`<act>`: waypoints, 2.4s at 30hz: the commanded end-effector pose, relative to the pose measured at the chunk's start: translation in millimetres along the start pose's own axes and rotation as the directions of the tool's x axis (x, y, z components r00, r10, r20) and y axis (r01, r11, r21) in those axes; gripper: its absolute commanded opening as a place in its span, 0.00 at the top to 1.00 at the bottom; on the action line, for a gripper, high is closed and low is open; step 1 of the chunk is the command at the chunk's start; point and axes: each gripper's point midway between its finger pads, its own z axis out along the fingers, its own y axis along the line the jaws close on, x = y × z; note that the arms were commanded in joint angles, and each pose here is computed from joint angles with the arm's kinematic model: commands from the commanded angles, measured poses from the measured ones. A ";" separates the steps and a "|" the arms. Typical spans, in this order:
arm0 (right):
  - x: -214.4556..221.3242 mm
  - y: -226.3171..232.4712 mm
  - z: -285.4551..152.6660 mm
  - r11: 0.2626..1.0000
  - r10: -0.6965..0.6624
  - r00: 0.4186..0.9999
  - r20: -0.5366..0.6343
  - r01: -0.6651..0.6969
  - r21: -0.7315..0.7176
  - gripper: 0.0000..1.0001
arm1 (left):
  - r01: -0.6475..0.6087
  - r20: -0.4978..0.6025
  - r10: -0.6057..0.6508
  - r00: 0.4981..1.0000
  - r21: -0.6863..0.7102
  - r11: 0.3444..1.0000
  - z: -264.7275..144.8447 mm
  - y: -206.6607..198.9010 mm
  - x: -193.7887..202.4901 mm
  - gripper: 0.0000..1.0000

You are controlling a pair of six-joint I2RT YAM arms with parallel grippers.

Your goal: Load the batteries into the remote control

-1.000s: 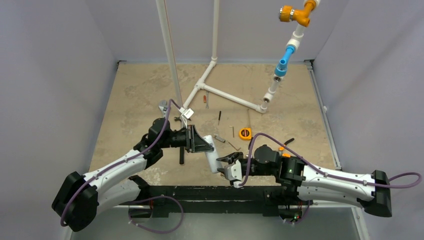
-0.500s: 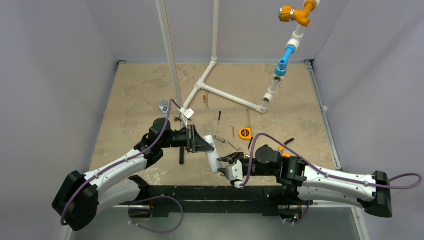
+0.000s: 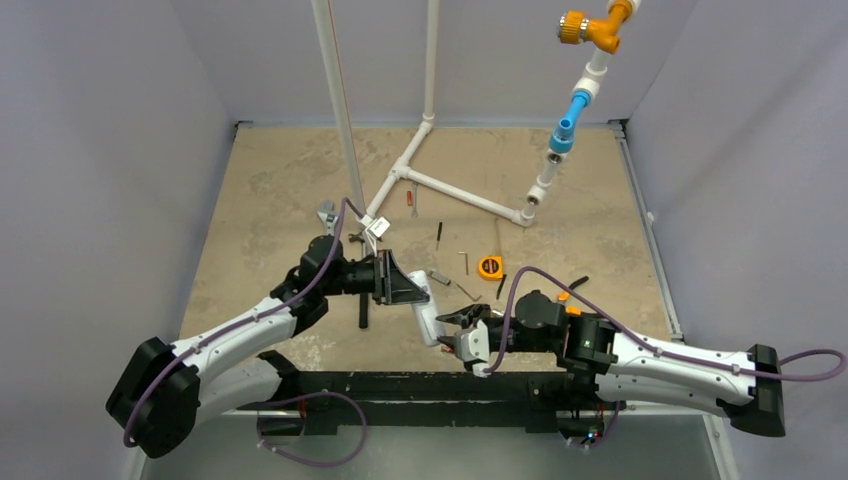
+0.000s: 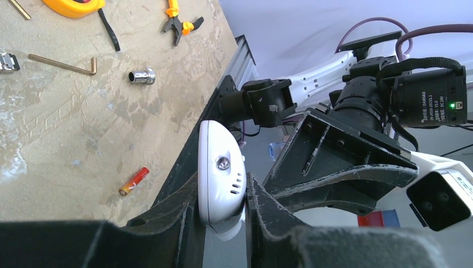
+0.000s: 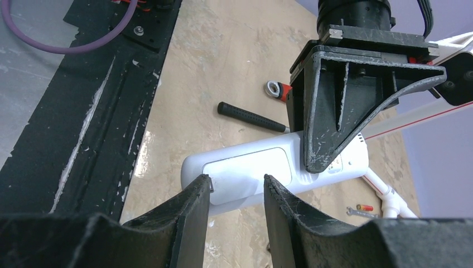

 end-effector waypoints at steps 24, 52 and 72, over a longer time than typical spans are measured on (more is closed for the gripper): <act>5.3 -11.5 -8.3 0.997 0.018 0.999 -0.029 -0.016 0.072 0.61 | -0.022 -0.044 0.025 0.999 0.074 0.997 3.3 -21.0 2.4 1.00; 12.9 0.4 -6.4 0.999 0.042 0.998 -0.049 -0.041 0.027 0.54 | 0.022 -0.055 -0.018 0.998 0.068 0.997 6.1 -14.0 6.0 1.00; 9.3 3.2 -5.7 0.999 0.047 0.998 -0.039 -0.047 0.004 0.51 | 0.022 -0.058 -0.018 0.998 0.067 0.998 5.9 -12.8 7.2 1.00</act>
